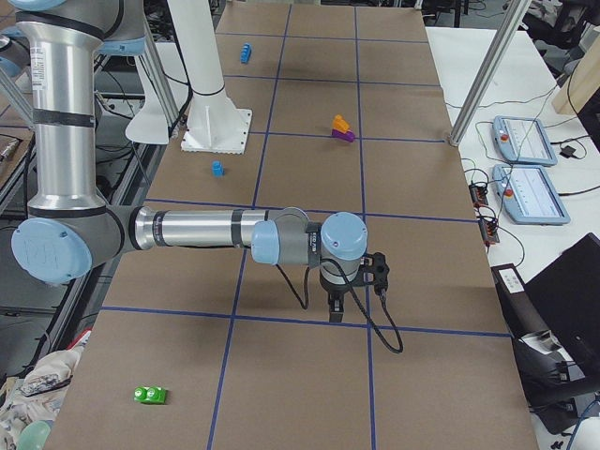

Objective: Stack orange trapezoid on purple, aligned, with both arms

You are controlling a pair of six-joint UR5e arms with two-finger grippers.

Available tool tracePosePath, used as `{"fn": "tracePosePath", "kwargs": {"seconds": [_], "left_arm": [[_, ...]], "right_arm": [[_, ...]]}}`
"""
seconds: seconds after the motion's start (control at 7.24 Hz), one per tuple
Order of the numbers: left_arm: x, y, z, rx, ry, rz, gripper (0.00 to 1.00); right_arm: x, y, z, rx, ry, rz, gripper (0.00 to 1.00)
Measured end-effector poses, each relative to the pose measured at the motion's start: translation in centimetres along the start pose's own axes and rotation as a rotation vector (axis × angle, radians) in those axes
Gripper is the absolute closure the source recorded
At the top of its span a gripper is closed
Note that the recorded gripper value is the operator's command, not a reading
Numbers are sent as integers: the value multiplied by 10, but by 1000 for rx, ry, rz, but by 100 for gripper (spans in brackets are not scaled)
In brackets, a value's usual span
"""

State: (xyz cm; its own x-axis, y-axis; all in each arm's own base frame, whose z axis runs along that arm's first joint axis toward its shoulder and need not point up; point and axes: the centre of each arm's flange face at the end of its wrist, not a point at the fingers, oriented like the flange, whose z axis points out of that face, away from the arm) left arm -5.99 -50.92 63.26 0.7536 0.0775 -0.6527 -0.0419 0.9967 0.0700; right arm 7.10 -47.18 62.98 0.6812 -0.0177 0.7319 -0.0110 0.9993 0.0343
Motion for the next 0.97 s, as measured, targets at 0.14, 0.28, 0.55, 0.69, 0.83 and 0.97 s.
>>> {"fn": "tracePosePath", "kwargs": {"seconds": [0.14, 0.28, 0.55, 0.69, 0.83, 0.97], "left_arm": [[1, 0, 0, 0, 14, -6, 0], [3, 0, 1, 0, 38, -10, 0], [5, 0, 1, 0, 54, -12, 0], [5, 0, 1, 0, 55, -12, 0], [5, 0, 1, 0, 55, -13, 0], [4, 0, 1, 0, 54, -13, 0]], "right_arm": [[0, 0, 0, 0, 0, 0, 0], [0, 0, 0, -1, 0, 1, 0], [1, 0, 1, -1, 0, 1, 0], [1, 0, 1, -1, 0, 1, 0], [1, 0, 1, -1, 1, 1, 0], [1, 0, 1, -1, 1, 1, 0]]}}
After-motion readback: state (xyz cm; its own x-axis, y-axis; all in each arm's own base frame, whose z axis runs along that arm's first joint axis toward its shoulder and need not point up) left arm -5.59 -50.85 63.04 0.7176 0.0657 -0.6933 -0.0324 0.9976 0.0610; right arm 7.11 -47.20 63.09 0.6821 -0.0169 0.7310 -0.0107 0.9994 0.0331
